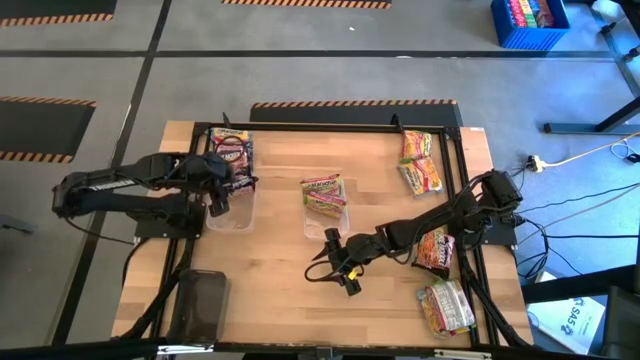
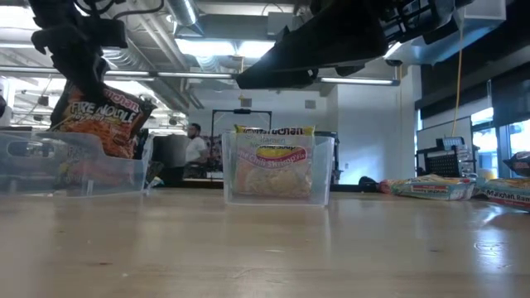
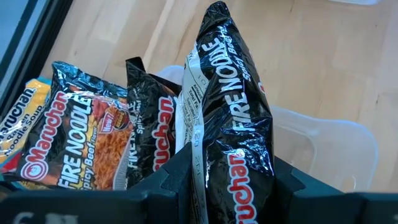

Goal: Sort Maruchan noodles
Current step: Put the black noodle pack into the left transparent bin

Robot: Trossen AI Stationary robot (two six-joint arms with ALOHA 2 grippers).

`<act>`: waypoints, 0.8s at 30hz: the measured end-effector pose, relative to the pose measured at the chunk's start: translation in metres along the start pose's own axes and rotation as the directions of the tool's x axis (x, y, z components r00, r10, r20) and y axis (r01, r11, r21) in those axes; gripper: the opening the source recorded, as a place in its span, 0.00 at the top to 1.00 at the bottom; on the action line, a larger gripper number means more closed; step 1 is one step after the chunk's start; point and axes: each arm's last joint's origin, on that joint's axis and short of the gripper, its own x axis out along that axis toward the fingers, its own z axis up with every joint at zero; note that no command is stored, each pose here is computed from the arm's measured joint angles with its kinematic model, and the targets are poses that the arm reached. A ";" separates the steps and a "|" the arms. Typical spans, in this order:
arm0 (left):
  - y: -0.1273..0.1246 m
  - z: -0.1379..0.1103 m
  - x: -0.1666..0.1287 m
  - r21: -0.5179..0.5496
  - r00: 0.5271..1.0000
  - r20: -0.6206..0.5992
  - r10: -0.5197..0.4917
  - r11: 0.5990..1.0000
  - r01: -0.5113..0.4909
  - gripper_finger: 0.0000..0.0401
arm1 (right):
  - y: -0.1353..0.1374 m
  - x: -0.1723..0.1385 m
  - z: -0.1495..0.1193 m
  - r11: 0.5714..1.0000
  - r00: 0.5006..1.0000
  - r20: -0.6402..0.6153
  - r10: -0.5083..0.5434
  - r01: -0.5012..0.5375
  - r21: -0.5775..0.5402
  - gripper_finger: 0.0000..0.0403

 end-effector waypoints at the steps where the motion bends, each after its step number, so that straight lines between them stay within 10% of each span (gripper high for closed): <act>1: 0.000 0.000 0.000 -0.003 1.000 0.000 0.002 1.000 -0.002 0.71 | 0.000 0.000 0.000 1.000 1.000 0.000 0.000 0.000 0.000 0.34; 24: 0.010 0.015 0.034 -0.044 0.991 -0.129 -0.022 0.999 0.017 0.71 | 0.000 0.000 0.000 1.000 1.000 0.002 0.000 0.000 0.003 0.34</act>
